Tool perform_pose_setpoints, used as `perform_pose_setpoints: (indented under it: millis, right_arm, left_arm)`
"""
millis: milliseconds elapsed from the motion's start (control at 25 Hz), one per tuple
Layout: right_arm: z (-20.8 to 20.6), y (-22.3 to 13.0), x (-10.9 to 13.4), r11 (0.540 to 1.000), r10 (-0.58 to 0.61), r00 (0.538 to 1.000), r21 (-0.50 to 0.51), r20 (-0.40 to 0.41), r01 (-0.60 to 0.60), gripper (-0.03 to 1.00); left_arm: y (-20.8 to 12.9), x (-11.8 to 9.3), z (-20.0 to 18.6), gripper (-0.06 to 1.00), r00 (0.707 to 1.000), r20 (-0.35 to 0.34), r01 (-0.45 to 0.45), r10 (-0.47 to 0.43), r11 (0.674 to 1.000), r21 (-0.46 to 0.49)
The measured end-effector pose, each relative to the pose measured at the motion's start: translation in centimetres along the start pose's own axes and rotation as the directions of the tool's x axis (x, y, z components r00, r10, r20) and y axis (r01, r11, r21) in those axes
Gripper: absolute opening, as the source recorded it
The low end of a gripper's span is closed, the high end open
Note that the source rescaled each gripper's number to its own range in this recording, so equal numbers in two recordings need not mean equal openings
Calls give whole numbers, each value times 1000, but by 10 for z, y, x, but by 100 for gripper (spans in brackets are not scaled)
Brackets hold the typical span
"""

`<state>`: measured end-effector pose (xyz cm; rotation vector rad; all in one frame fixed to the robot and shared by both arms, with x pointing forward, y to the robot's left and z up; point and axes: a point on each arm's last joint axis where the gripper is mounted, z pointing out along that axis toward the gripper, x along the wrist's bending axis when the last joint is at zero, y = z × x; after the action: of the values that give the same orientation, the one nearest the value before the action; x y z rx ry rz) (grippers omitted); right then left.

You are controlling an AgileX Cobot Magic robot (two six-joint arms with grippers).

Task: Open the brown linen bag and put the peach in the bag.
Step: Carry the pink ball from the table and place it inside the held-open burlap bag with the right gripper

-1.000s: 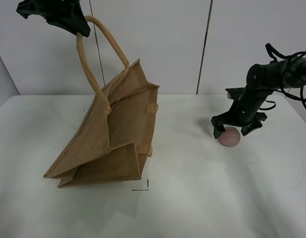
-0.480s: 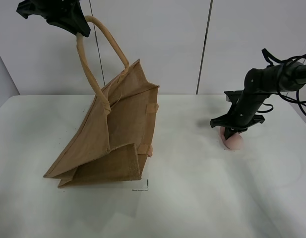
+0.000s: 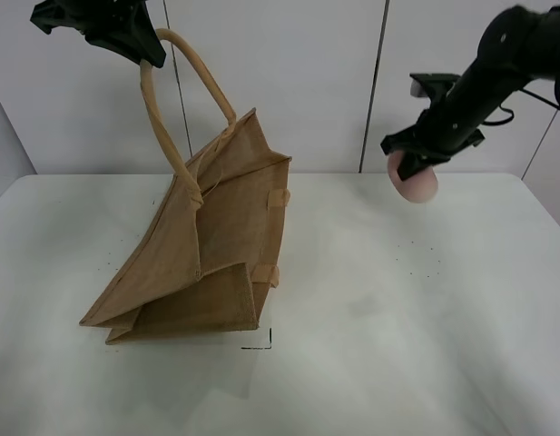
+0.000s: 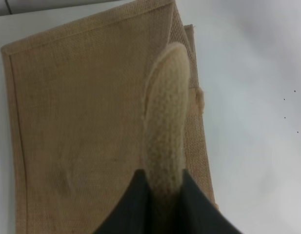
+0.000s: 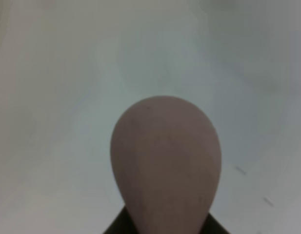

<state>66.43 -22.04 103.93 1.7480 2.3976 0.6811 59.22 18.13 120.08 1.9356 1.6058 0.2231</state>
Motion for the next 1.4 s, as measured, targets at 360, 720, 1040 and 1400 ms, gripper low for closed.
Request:
perform_pose_setpoints:
  millis: [360,720,1040,1400]
  right_arm:
    - [-3,24,120,972,-196,961,-165,-195,164,0]
    - [73,11,202,951,-285,923,-197,-258,238,0]
    - [132,-3,211,955,-283,923,-159,-259,249,0]
    - [143,-11,229,911,-404,877,-196,-260,362,48]
  left_arm:
    - [-2,-4,-20,0,1000,5,-27,27,999,-41]
    - [-3,-4,-21,0,1000,7,-30,31,999,-44]
    - [-3,-4,-21,0,1000,7,-30,31,999,-44]
    - [-3,-4,-21,0,999,6,-32,32,999,-44]
